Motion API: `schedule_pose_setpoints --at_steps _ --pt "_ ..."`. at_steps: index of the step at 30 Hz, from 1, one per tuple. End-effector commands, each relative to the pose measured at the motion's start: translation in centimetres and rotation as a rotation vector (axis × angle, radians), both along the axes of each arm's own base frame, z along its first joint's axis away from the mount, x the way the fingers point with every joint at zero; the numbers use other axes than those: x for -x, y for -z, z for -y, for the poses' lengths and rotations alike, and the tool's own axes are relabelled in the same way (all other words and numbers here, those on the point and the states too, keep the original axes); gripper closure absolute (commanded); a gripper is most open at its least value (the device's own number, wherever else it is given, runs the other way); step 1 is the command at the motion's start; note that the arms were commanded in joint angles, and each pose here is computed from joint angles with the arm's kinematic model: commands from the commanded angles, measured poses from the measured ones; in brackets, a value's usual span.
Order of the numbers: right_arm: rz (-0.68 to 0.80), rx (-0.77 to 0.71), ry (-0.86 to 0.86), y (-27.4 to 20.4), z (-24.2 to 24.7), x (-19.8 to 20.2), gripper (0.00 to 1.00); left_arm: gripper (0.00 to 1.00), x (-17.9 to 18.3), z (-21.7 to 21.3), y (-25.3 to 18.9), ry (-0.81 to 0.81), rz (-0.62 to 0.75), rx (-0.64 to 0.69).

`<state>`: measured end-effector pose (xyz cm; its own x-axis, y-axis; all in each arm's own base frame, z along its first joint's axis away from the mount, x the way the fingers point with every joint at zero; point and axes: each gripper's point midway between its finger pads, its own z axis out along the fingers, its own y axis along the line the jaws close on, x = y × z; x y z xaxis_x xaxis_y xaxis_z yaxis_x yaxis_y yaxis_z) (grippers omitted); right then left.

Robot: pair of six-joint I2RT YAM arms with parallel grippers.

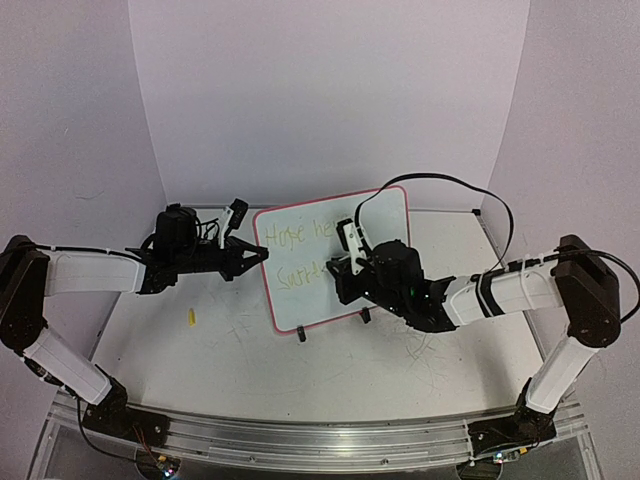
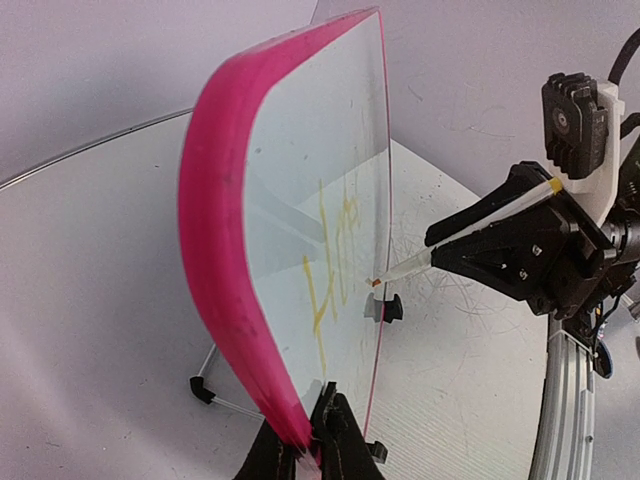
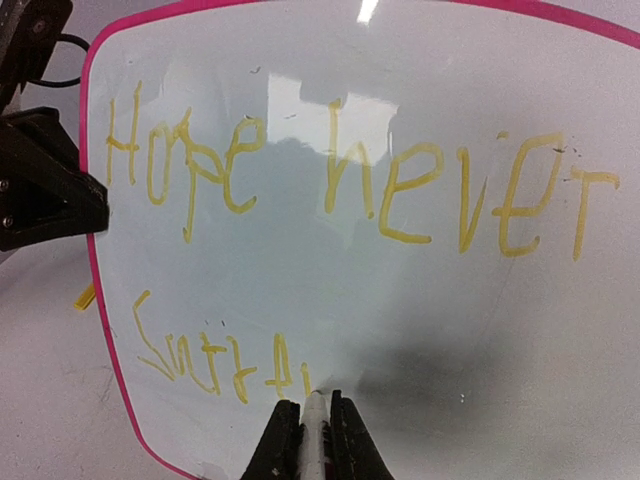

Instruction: Write a sentence on the whiteboard

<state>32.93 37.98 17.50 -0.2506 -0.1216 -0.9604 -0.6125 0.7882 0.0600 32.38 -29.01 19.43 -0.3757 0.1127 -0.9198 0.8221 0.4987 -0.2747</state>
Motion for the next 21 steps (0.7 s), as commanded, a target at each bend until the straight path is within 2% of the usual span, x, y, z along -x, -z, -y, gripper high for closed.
schedule_pose_setpoints --at_steps 1,9,21 --pt "0.054 -0.064 0.107 -2.9 1.3 -2.1 1.00 1.00 -1.7 -1.4 1.2 -0.078 0.076 -0.119" --pt "0.055 -0.065 0.129 -3.0 2.1 -1.9 1.00 1.00 -1.8 -1.4 1.2 -0.079 0.077 -0.119" --pt "-0.008 -0.044 0.105 -0.6 2.3 -1.0 1.00 1.00 -1.7 -1.3 1.2 -0.077 0.076 -0.120"
